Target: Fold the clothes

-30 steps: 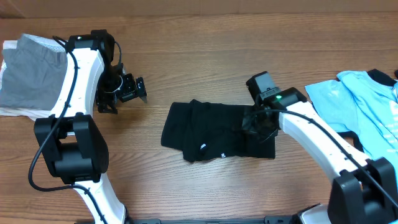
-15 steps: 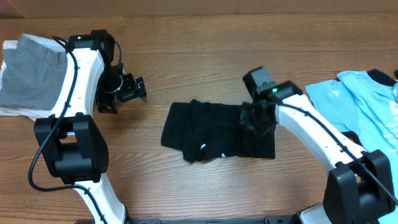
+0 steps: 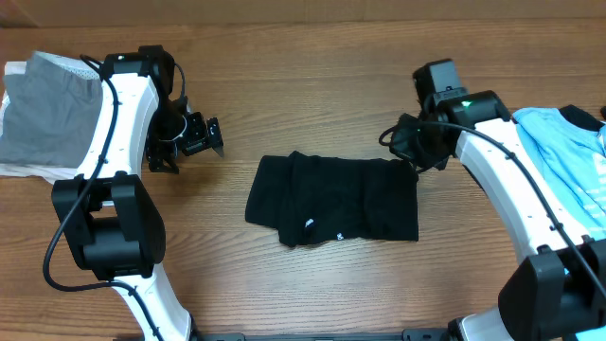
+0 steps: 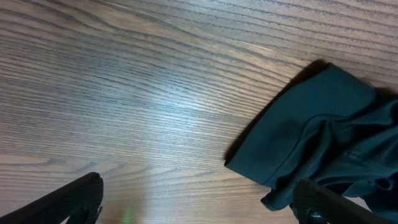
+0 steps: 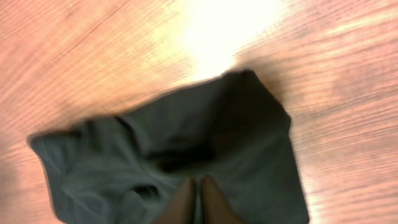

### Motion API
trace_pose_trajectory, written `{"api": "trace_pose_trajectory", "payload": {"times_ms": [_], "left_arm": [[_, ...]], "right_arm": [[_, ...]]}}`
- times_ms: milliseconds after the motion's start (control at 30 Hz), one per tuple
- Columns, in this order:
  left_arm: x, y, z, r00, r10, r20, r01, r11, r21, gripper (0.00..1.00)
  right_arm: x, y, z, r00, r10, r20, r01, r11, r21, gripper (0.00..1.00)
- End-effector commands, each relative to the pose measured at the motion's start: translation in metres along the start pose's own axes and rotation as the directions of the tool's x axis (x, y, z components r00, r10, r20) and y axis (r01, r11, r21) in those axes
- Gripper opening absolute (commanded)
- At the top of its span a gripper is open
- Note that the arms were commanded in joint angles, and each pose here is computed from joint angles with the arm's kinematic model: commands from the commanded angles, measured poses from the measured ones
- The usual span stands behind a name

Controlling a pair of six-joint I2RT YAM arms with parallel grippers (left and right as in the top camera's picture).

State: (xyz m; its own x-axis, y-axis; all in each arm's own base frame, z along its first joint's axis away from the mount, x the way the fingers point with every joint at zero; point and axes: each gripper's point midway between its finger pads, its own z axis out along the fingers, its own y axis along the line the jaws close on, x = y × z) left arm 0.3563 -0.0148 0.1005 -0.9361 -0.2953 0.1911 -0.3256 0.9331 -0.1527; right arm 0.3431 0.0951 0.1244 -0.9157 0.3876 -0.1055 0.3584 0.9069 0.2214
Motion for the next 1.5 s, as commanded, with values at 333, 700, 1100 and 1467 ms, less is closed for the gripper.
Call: {"api": "trace_pose_trajectory", "payload": {"times_ms": [333, 700, 1100, 1467], "left_arm": [[-0.004, -0.006, -0.006, 1.000, 0.014, 0.024, -0.014, 1.000, 0.018, 1.00], [-0.003, -0.006, -0.006, 1.000, 0.013, 0.019, -0.013, 1.000, 0.017, 1.00], [-0.001, -0.005, -0.006, 1.000, 0.011, 0.009, -0.011, 1.000, 0.014, 1.00], [-0.001, -0.005, -0.006, 1.000, 0.011, 0.009, -0.011, 1.000, 0.014, 1.00]], "right_arm": [[0.025, 0.002, 0.058, 0.995, -0.025, -0.092, 0.018, 0.996, -0.084, 0.06], [0.020, 0.008, 0.098, 0.998, -0.009, -0.064, 0.000, 0.990, -0.143, 0.04], [0.006, 0.005, -0.019, 0.998, -0.025, 0.059, 0.031, 0.994, -0.101, 0.11], [0.064, 0.001, 0.024, 0.990, -0.110, -0.094, 0.100, 0.989, -0.106, 0.18]]}}
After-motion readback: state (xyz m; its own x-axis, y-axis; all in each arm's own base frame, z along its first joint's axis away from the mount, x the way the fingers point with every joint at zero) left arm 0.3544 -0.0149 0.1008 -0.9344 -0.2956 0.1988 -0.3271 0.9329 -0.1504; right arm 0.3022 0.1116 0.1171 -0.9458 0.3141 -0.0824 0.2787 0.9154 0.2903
